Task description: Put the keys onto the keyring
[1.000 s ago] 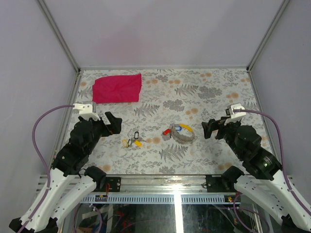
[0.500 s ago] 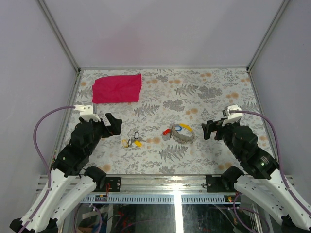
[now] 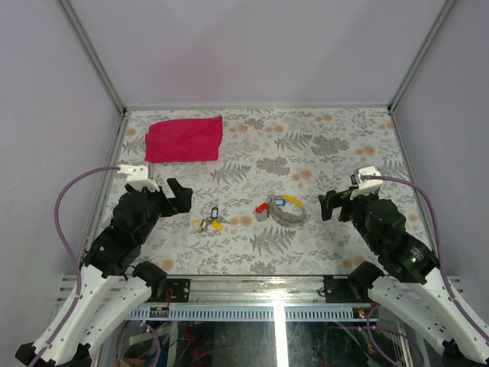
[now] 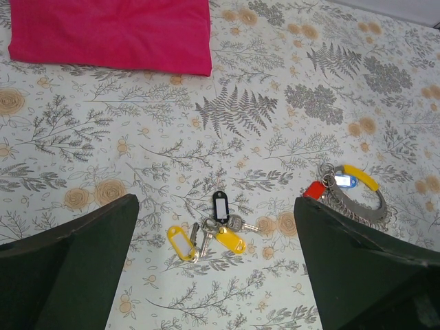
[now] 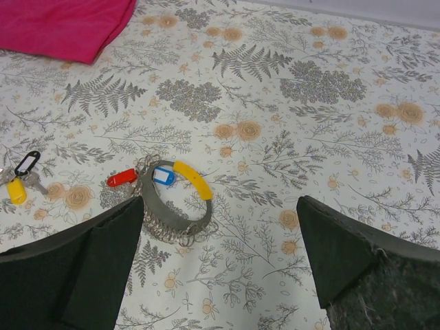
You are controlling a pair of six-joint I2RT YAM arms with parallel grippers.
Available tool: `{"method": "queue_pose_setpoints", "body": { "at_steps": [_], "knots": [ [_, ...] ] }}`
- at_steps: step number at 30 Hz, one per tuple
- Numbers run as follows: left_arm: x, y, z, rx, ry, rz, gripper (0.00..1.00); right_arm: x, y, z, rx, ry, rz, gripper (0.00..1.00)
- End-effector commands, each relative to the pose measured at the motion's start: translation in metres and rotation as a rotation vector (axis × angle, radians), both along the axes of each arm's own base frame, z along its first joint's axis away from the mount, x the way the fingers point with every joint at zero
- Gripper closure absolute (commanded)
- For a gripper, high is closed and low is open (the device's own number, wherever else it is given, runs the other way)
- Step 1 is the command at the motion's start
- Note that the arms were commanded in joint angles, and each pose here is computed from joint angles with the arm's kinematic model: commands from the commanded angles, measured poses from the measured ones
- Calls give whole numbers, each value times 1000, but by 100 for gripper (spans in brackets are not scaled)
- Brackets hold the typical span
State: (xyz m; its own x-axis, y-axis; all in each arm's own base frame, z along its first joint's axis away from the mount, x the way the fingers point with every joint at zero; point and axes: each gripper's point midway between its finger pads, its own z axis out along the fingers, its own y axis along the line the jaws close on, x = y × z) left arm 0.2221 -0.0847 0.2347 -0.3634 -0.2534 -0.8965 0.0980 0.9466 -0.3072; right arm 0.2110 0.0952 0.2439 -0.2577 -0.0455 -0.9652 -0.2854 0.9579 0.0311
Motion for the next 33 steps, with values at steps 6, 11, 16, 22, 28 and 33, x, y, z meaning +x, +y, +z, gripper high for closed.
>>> {"method": "queue_pose_setpoints", "body": {
  "at_steps": [6,11,16,22,28,33],
  "knots": [
    [5,-3,10,-12,-53,-9,0,4,-7,6,-3,-29,-37,1],
    [7,-5,9,-8,-43,-16,0,3,-7,6,-3,-29,-39,1],
    [8,-5,9,-8,-43,-15,0,4,-7,5,-5,-28,-38,1],
    [5,1,17,-13,-73,3,0,2,-7,8,8,-42,-31,1],
    [5,0,19,-16,-86,-1,0,3,-3,3,-6,-13,-20,1],
    [4,1,19,-5,-83,-5,0,3,0,4,-5,-14,-4,1]
  ]
}}
